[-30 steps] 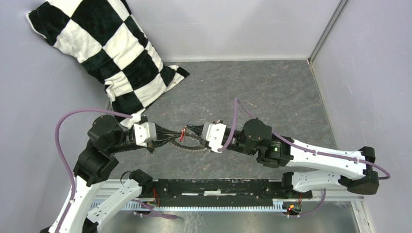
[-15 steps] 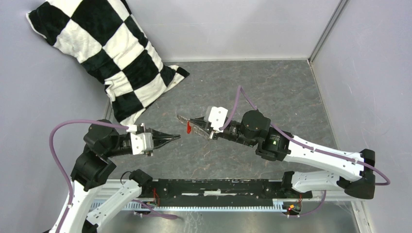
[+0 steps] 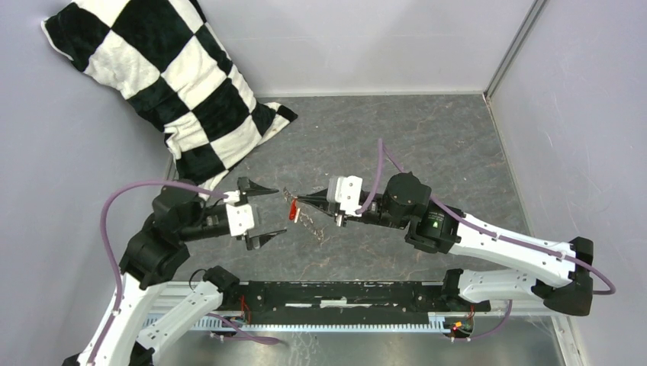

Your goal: Put the keys on the keyring

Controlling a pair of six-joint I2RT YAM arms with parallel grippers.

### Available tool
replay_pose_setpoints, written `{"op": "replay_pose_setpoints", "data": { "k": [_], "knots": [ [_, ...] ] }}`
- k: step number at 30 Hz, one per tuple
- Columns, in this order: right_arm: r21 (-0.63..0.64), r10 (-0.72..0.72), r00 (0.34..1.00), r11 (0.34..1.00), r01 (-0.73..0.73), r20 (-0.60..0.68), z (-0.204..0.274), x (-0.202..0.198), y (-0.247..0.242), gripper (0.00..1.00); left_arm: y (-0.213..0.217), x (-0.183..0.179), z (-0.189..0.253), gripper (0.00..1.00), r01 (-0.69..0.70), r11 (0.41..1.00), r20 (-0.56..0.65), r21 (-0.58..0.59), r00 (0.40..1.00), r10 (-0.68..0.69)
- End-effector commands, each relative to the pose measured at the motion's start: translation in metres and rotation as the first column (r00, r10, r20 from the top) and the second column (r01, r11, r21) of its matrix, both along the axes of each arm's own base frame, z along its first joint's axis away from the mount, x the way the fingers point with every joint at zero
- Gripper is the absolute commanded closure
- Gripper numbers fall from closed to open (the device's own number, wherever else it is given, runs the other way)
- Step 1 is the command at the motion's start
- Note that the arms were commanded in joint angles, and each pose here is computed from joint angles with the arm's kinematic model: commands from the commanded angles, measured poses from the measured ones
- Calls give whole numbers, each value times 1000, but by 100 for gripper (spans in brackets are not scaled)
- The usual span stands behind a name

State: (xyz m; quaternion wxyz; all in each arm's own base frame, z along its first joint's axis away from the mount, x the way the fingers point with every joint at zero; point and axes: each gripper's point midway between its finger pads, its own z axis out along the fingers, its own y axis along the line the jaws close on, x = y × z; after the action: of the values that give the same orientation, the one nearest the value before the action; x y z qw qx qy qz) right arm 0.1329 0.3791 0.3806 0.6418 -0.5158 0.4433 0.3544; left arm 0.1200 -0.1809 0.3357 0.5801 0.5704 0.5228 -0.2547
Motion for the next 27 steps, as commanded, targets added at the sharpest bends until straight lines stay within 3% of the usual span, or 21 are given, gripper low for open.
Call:
{"op": "replay_pose_setpoints", "data": {
  "k": [1, 8, 13, 22, 27],
  "knots": [
    [88, 120, 987, 988, -129, 107, 35, -23, -5, 99, -4, -1, -17, 7, 91, 990, 17, 110, 996, -93],
    [75, 222, 962, 969, -236, 158, 39, -40, -6, 99, -15, -3, 0, 8, 208, 969, 92, 135, 971, -222],
    [68, 263, 951, 958, -277, 165, 41, -45, -8, 99, -11, 11, 11, 11, 147, 975, 198, 169, 964, -180],
    [58, 319, 935, 942, -331, 158, 43, -51, -4, 99, -23, -19, 27, 8, 309, 947, 142, 85, 937, -319],
    [60, 336, 928, 935, -349, 159, 44, -53, -1, 99, -29, -21, 18, 15, 360, 929, 106, 87, 924, -368]
  ]
}}
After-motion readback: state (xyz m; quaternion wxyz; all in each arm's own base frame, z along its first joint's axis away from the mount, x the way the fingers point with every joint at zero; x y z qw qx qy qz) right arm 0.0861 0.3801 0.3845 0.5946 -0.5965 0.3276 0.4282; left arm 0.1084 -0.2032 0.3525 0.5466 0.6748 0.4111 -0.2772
